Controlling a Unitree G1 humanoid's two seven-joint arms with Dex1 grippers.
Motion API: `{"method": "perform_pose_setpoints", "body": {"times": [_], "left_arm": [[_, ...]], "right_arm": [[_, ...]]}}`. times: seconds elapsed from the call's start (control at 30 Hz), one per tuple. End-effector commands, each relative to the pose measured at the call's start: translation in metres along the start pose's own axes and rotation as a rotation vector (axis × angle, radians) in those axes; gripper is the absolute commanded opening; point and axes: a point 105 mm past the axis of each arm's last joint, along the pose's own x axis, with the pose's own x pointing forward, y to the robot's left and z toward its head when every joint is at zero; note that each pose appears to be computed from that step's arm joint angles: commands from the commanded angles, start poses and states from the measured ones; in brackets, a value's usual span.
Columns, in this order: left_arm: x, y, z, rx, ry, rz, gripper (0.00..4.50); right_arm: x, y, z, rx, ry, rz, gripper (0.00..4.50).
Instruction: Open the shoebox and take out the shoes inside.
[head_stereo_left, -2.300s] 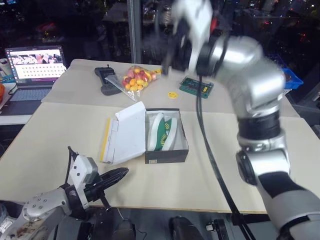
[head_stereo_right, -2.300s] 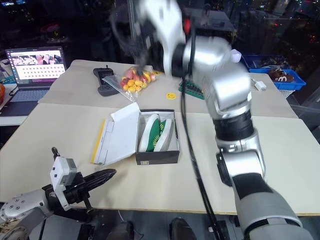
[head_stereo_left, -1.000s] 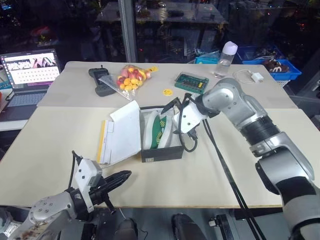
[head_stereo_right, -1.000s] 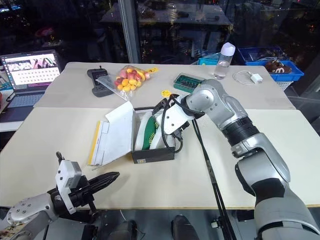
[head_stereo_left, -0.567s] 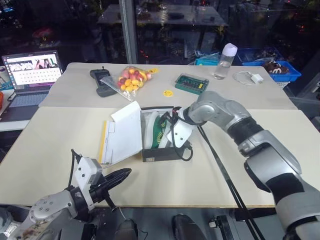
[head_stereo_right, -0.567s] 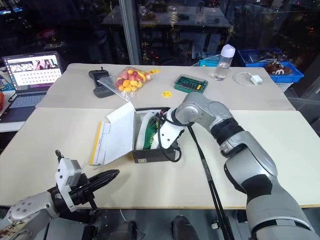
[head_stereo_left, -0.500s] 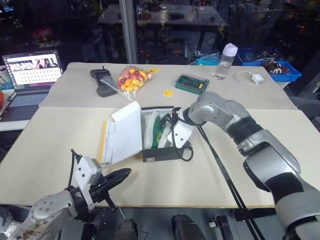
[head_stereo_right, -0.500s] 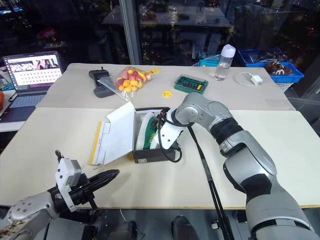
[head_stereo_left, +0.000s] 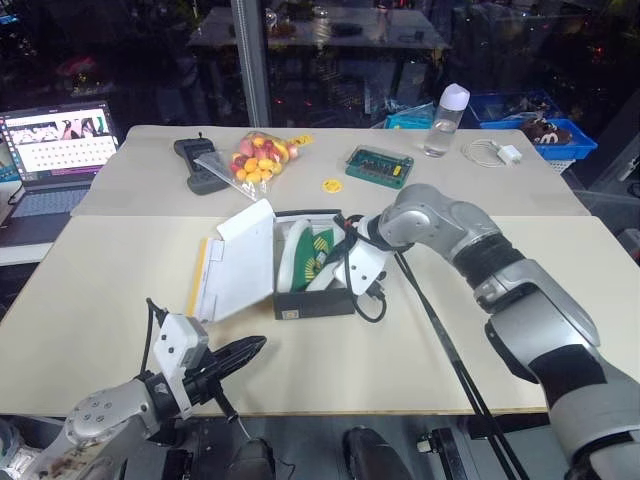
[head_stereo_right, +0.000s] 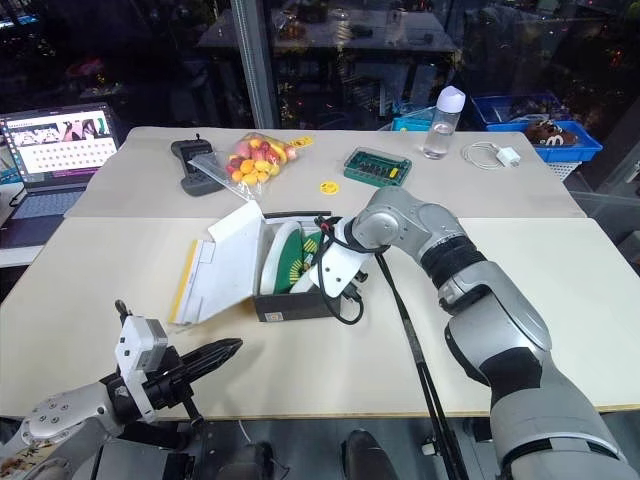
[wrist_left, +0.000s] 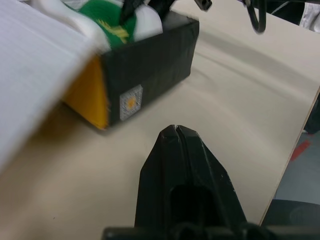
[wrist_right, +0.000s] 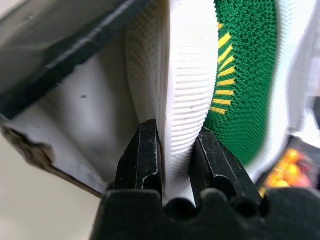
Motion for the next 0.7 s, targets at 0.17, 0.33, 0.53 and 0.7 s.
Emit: {"method": "perform_pose_setpoints", "body": {"times": [0.17,0.33,0.53,0.7], "left_arm": [[0.0,-0.004,0.008,0.033,-0.023,-0.019,0.0],[-0.001,-0.003,0.009,0.037,-0.015,-0.025,0.0],[-0.001,-0.005,0.008,0.033,-0.008,-0.034,0.0],[0.0,-0.004,0.008,0.032,-0.007,-0.032,0.0]], "right_arm": [[-0.041,-0.041,0.009,0.056,-0.074,-0.21,0.43],[-0.042,-0.022,0.005,0.082,-0.036,-0.137,0.43],[-0.039,-0.019,0.014,0.165,-0.07,-0.11,0.43],[-0.037,-0.021,0.004,0.262,-0.029,-0.148,0.43]]}}
